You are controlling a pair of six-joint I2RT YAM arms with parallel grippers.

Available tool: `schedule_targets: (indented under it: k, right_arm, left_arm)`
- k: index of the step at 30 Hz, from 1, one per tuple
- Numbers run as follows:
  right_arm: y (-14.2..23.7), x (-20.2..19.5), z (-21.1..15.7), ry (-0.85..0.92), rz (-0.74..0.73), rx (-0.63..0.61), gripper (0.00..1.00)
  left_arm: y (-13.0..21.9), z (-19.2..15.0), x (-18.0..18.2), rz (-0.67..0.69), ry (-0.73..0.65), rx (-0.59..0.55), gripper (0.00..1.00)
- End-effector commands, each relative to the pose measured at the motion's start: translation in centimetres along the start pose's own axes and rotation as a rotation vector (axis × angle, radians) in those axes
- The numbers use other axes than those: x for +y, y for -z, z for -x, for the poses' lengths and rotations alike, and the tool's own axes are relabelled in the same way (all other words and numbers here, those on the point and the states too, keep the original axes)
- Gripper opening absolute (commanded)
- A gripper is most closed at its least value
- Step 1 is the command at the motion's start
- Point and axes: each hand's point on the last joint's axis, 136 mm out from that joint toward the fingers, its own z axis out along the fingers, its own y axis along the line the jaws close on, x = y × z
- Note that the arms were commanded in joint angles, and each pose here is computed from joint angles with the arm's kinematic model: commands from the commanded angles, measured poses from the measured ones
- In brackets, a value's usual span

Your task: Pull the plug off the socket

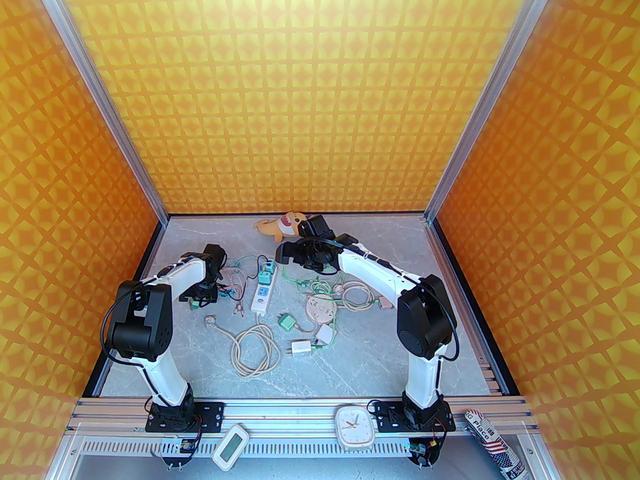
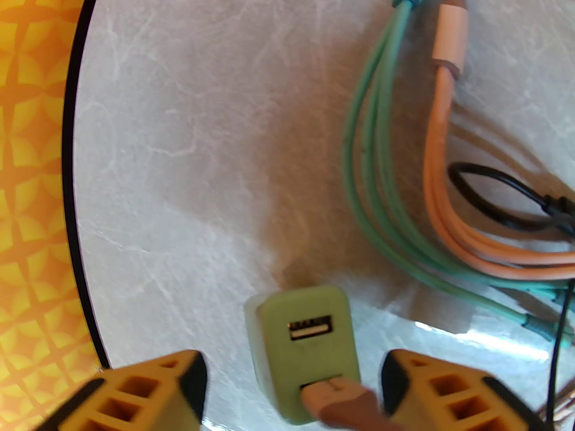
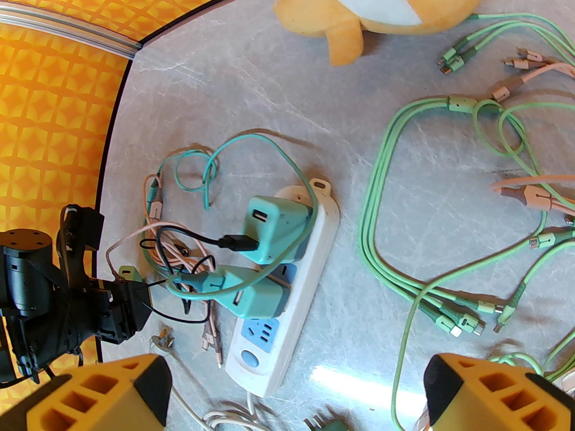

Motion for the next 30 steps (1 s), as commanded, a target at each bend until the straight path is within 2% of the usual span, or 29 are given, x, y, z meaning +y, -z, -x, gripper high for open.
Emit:
schedule_targets:
  k: [1, 5, 10, 13, 18, 22, 26, 30]
  right_arm:
    - [1.0, 0.2, 0.6, -0.011, 0.003, -0.031, 0.99]
    - [0.9, 0.1, 0.5, -0.017, 0.003, -0.030, 0.98]
    - [0.8, 0.0, 0.4, -0.025, 0.004, -0.027, 0.99]
    - [0.7, 0.0, 0.4, -0.029, 0.006, -0.031, 0.98]
    - [0.6, -1.2, 0.1, -0.049, -0.047, -0.037, 0.99]
    - [0.7, -2.1, -0.3, -0.066, -0.072, -0.039, 0.99]
    - [1.2, -3.4, -0.4, -0.104, -0.085, -0.051, 0.98]
    - [1.9, -4.1, -0.5, -0.118, -0.093, -0.067, 0.99]
  left_arm:
    - [2.7, 0.1, -0.3, -0.102, 0.045, -0.022, 0.81]
    - [5.9, 0.7, -0.2, -0.175, 0.071, -0.068, 0.88]
    - [9.4, 1.0, -0.5, -0.293, 0.084, -0.125, 0.86]
    - [11.6, 1.6, -2.1, -0.409, 0.086, -0.185, 0.82]
    - [15.3, 2.3, -6.7, -0.573, 0.032, -0.308, 0.72]
    - [17.3, 1.8, -11.4, -0.670, -0.048, -0.354, 0.62]
    - [17.3, 0.5, -15.6, -0.718, -0.097, -0.324, 0.57]
    - [15.8, -0.4, -18.7, -0.753, -0.110, -0.275, 0.56]
